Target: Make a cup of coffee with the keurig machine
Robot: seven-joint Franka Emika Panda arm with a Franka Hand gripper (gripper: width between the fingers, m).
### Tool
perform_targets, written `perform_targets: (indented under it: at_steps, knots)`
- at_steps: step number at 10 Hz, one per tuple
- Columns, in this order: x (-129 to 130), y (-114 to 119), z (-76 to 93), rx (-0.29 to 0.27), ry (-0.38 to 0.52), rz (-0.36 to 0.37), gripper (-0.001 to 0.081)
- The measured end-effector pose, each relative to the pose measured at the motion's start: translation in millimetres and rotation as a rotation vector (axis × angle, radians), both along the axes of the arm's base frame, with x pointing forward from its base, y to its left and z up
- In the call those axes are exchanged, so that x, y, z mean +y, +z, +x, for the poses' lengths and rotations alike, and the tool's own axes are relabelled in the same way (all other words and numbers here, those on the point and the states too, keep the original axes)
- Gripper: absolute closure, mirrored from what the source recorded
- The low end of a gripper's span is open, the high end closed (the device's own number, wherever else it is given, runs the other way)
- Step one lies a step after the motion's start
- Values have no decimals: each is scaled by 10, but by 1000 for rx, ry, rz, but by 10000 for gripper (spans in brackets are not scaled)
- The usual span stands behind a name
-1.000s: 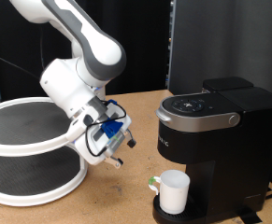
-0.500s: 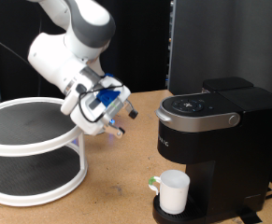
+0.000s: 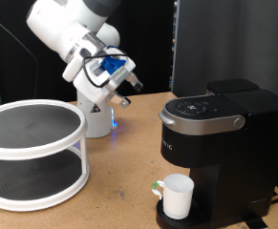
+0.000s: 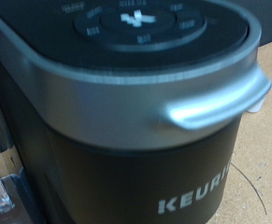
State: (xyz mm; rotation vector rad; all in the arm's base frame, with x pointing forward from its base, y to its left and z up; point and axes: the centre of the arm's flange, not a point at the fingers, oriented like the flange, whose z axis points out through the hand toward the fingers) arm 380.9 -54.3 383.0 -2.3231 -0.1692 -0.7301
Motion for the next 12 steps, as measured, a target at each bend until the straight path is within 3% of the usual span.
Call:
perform_targets:
  at_steps: [2, 4, 5, 7, 9, 11, 12]
  knots:
    - [-15, 175, -34, 7, 6, 20, 8]
    - [-32, 205, -61, 11, 12, 25, 8]
    - [-13, 210, -60, -3, 50, -27, 8]
    - [100, 324, -46, -55, 168, -211, 8]
    - [259, 485, -28, -52, 324, -367, 8]
    - [351, 583, 10, -19, 430, -434, 8]
    - [349, 579, 14, -24, 419, -430, 8]
